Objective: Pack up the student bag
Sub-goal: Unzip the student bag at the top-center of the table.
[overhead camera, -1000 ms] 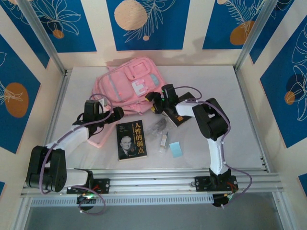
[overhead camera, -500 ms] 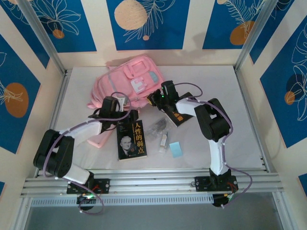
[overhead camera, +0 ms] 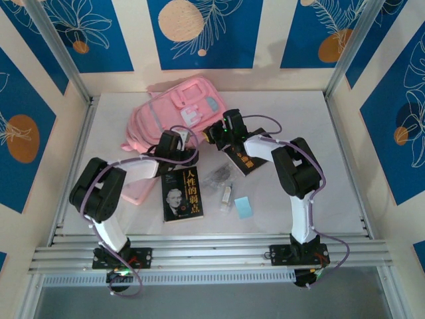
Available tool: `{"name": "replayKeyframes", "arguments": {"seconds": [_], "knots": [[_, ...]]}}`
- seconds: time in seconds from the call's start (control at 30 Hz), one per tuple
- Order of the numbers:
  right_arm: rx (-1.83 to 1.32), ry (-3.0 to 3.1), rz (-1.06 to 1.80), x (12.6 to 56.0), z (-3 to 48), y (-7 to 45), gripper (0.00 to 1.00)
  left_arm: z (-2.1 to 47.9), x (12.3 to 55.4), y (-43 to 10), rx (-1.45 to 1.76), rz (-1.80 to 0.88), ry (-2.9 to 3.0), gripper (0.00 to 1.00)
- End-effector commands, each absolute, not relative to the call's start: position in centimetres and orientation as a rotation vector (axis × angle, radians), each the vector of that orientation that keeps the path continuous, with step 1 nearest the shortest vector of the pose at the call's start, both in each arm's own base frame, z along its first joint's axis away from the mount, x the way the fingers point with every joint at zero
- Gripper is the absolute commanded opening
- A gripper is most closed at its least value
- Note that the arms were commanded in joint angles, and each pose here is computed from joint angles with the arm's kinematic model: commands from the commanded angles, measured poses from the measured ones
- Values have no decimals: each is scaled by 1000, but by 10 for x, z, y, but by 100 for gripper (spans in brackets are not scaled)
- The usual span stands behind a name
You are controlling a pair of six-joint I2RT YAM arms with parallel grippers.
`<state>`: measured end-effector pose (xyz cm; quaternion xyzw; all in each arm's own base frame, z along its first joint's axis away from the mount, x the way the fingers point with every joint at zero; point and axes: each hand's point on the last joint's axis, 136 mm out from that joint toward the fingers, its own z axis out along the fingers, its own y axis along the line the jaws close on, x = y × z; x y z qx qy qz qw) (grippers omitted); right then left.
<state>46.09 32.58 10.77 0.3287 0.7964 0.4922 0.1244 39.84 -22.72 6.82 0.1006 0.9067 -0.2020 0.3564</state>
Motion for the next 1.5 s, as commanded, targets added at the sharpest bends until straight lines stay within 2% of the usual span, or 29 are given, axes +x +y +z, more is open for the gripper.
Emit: {"name": "replayKeyframes", "arguments": {"seconds": [0.0, 0.1, 0.23, 0.37, 0.57, 0.77, 0.93, 1.17, 1.27, 1.37, 1.4, 1.47], "knots": [[883, 2162, 1634, 465, 170, 338, 0, 90, 430, -235, 293, -472, 2189, 57], [894, 2161, 1657, 463, 169, 337, 0, 98, 434, -250, 347, -550, 2125, 54], [915, 2153, 1678, 463, 165, 334, 0, 111, 433, -272, 379, -712, 2046, 38], [945, 2132, 1707, 463, 160, 329, 0, 118, 436, -276, 349, -759, 1989, 29], [949, 2128, 1679, 463, 153, 313, 0, 122, 437, -269, 323, -728, 1978, 0], [871, 2170, 1498, 472, 146, 278, 0, 105, 420, -251, 331, -648, 2170, 0], [824, 2173, 1381, 483, 147, 233, 0, 82, 384, -205, 291, -475, 2444, 0], [809, 2188, 1187, 494, 149, 176, 0, 86, 354, -168, 280, -344, 2596, 0], [825, 2179, 1185, 504, 148, 160, 0, 97, 355, -171, 311, -359, 2592, 0], [816, 2198, 1240, 508, 146, 163, 0, 116, 358, -197, 349, -520, 2562, 0], [803, 2206, 1268, 508, 147, 167, 3, 123, 359, -208, 372, -563, 2548, 0], [789, 2226, 1326, 502, 149, 175, 39, 133, 360, -226, 418, -618, 2531, 0]]}}
